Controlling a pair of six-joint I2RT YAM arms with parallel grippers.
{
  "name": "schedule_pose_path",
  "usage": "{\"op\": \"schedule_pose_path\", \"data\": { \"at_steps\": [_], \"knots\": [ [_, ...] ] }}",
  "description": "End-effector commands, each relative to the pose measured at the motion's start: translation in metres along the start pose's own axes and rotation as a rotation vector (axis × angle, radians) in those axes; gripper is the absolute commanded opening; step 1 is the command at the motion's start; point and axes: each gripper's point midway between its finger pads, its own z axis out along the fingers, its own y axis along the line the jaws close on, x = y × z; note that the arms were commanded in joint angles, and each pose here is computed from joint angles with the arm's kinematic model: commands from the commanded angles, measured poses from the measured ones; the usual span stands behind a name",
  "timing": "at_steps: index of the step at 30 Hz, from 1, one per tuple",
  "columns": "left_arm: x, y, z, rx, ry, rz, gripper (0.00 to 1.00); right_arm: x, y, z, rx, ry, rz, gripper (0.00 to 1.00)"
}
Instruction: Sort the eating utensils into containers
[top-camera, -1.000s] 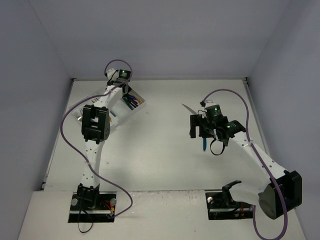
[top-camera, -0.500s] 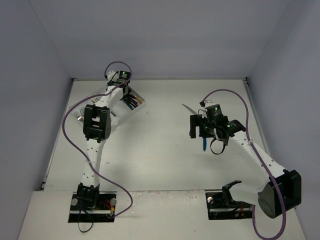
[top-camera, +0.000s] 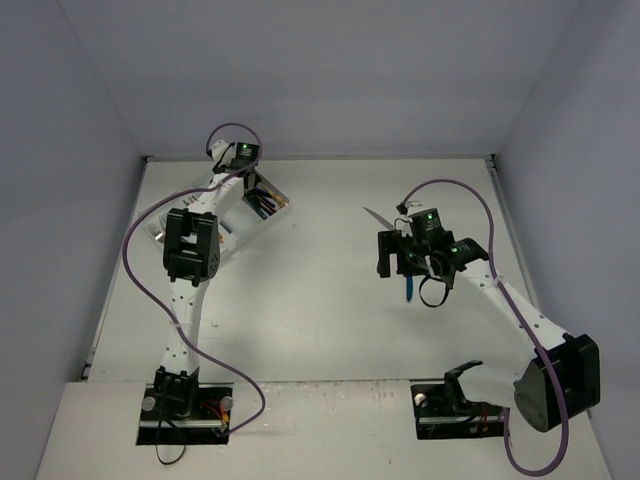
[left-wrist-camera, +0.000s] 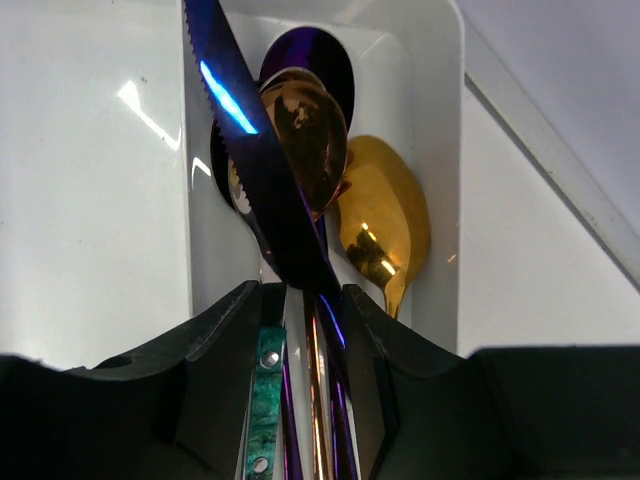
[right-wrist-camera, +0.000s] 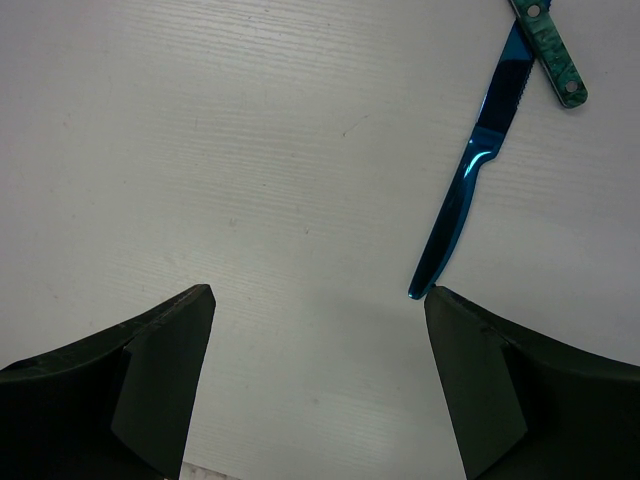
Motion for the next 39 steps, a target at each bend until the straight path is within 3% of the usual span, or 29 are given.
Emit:
{"op": "schedule_pose_path", "data": {
  "at_steps": [1, 34, 36, 39],
  "knots": [
    [-0.069, -0.042, -0.037, 0.139, -0.14, -0.105, 0.36, -0.019, 0.005, -0.004, -0.024, -0.045, -0.012, 0.84],
    [-0.045, -0.01, 0.016, 0.025, -0.062, -0.129, 0.37, -0.01, 0.004, 0.008, -0.028, 0.002, -0.014, 0.84],
    [-0.047, -0.012, 0.015, 0.035, -0.062, -0.131, 0.34, -0.011, 0.004, 0.008, -0.028, 0.001, -0.012, 0.84],
    [-0.055, -0.016, 0.01, 0.052, -0.076, -0.138, 0.2, -0.011, 0.004, 0.007, -0.027, 0.0, -0.012, 0.84]
  ]
}}
